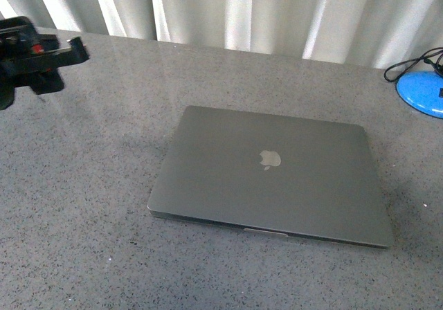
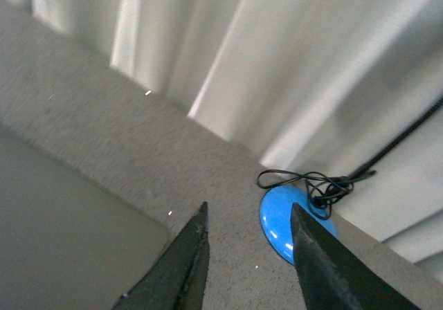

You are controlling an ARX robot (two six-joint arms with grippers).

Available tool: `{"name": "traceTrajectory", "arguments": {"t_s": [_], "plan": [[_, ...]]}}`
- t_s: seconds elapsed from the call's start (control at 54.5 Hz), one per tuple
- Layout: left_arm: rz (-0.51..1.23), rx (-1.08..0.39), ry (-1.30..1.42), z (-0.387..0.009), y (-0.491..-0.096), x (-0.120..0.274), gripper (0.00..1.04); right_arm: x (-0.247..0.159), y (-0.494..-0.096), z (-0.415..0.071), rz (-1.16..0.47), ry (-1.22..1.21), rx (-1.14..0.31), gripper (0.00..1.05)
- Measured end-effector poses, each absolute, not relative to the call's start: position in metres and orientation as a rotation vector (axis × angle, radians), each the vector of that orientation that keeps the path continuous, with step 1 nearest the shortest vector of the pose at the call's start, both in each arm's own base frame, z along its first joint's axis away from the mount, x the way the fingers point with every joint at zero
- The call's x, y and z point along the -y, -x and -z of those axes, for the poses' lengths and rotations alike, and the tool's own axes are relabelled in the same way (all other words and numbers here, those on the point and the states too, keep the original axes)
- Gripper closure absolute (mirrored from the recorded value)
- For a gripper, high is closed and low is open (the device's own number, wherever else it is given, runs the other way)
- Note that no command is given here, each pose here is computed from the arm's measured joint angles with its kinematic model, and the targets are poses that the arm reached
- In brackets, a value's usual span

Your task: Close laptop

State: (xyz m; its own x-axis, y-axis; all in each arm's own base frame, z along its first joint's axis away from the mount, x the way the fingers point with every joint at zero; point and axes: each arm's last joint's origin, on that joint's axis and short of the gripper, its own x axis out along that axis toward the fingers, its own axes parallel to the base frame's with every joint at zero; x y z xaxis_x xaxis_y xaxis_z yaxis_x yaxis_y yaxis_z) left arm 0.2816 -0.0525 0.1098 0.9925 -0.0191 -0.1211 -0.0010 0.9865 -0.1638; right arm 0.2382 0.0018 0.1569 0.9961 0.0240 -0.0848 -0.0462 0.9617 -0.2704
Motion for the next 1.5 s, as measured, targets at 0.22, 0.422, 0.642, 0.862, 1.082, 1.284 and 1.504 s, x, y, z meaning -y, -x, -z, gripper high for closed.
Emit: {"name": "traceTrajectory", "arguments": {"t_s": [0.22,0.422,0.642,0.862,1.082,1.284,1.504], "plan": [[-0.001,-0.057,0.107,-0.119,-0.259,0.039,1.01,0.0,-0.206,-0.162,-0.015,0.065,-0.011,1.04],[-0.001,-0.017,0.028,-0.14,-0.207,0.018,1.01,0.0,-0.184,-0.16,-0.008,0.036,-0.021,1.04],[0.018,-0.024,0.01,-0.147,-0.178,0.004,1.01,0.0,-0.162,-0.162,-0.007,0.021,-0.016,1.04],[0.0,-0.027,0.008,-0.16,-0.158,0.0,1.01,0.0,-0.147,-0.166,-0.005,0.018,-0.003,1.04],[0.0,-0.012,0.007,-0.163,-0.146,0.0,1.01,0.0,-0.138,-0.17,-0.003,0.017,0.01,1.04],[0.001,0.009,0.007,-0.169,-0.135,0.0,1.01,0.0,-0.128,-0.173,-0.001,0.012,0.02,1.04],[0.002,0.02,0.007,-0.172,-0.124,0.0,1.01,0.0,-0.119,-0.175,0.0,0.011,0.026,1.04]]}}
